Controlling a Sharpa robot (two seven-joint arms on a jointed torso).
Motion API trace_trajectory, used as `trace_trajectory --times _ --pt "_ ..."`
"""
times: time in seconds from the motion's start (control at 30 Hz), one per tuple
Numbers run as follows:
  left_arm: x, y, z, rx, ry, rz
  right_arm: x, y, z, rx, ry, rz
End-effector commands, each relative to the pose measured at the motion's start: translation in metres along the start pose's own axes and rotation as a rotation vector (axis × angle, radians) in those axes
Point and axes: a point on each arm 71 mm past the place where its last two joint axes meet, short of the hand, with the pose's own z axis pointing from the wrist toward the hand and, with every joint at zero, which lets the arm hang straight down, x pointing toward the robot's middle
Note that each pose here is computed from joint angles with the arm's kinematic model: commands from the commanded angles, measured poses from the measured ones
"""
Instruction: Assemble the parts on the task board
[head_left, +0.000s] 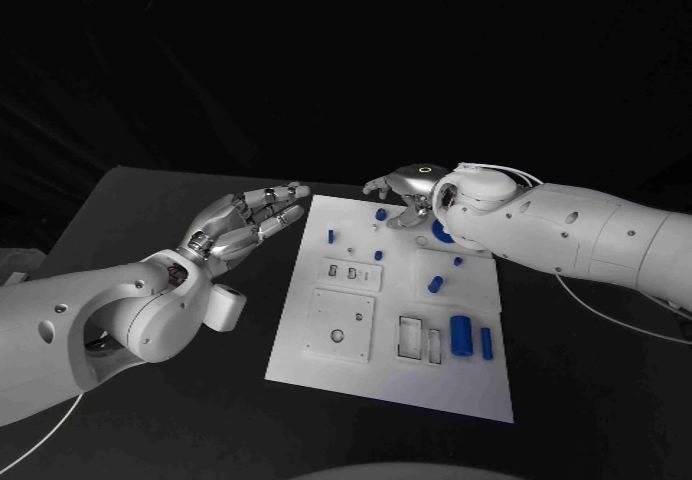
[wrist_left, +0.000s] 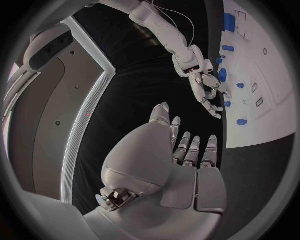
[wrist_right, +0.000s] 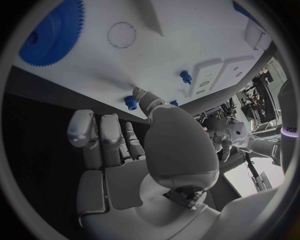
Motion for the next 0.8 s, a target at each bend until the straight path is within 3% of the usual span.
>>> trace_trajectory --times 0.03,0.17,0.33,0.5,0.8 --pt "0.0007 -0.001 0.0 0.006 0.011 0.0 -0.006 -0.005 -0.005 -0.001 -0.103 -0.015" --pt "-0.001 -0.0009 -0.0011 0.004 0.007 0.001 -0.012 -0.012 -0.022 -0.02 -0.185 -0.005" --pt "-0.0041 -0.0007 -0.0029 0.002 -0.001 0.004 -0.025 -0.019 -0.054 -0.05 -0.261 0.019" --pt "-0.0056 -0.0003 -0.0033 0.0 -0.005 0.006 -0.03 -0.027 -0.08 -0.041 -0.255 0.028" --pt "-0.0044 0.0009 -0.0013 -0.003 0.004 0.002 -0.018 -0.05 -0.095 0.049 -0.181 0.032"
